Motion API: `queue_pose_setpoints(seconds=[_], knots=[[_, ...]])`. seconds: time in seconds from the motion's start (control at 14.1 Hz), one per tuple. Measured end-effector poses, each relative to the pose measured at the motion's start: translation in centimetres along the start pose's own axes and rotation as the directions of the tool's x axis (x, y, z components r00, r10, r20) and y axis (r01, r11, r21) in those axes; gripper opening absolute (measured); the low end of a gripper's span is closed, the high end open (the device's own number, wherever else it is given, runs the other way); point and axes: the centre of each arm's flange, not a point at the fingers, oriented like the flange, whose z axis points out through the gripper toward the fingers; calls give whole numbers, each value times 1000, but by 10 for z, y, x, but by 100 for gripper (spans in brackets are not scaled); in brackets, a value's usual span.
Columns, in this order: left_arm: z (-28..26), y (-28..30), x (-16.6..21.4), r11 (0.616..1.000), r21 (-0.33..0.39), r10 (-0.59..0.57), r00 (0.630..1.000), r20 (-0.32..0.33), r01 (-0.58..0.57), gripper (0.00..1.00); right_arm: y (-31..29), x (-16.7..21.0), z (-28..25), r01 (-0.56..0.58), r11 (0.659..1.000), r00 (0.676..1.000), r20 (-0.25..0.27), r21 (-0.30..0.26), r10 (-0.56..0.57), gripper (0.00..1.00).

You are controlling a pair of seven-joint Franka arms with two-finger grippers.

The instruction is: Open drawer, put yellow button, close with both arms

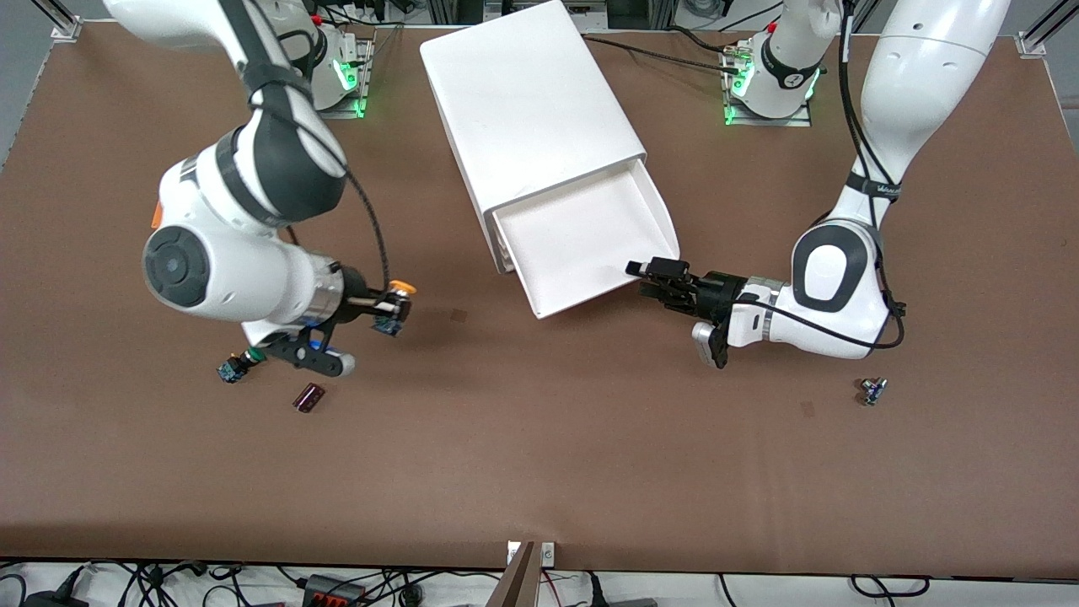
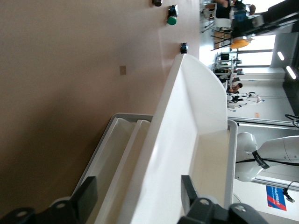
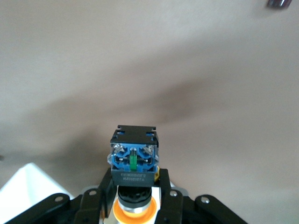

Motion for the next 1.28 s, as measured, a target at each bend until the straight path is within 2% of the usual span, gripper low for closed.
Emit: queue_pose_setpoints(seconds=[0.07, 0.14, 0.28, 0.5, 0.64, 0.85, 0.99, 1.13, 1.28], knots=[[-10, 14, 0, 998, 54, -39, 999, 25, 38, 95, -17, -16, -3, -53, 999, 999, -8, 7, 53, 41], [-22, 32, -1, 990, 121, -85, 995, 51, 78, 100, -31, -31, -4, -104, 995, 994, -12, 11, 104, 41], [-50, 68, -2, 945, 295, -170, 982, 80, 139, 100, -53, -56, 0, -213, 977, 977, -11, 11, 213, 41], [-89, 92, -6, 810, 571, -214, 973, 82, 131, 100, -90, -97, 13, -391, 919, 920, -15, 41, 392, 41], [-106, 89, -9, 713, 694, -219, 972, 88, 98, 100, -116, -130, 27, -473, 879, 880, -13, 62, 475, 41], [-116, 81, -12, 600, 797, -232, 968, 101, 60, 100, -141, -163, 48, -566, 821, 823, -4, 75, 568, 41], [-122, 77, -13, 549, 833, -251, 964, 84, 70, 100, -151, -173, 61, -608, 789, 792, 1, 83, 610, 41], [-131, 77, -13, 511, 848, -283, 959, 11, 142, 100, -158, -178, 84, -639, 766, 768, 0, 70, 641, 41], [-146, 84, -11, 452, 862, -306, 948, -89, 227, 100, -165, -180, 109, -672, 738, 739, -1, 64, 673, 41]])
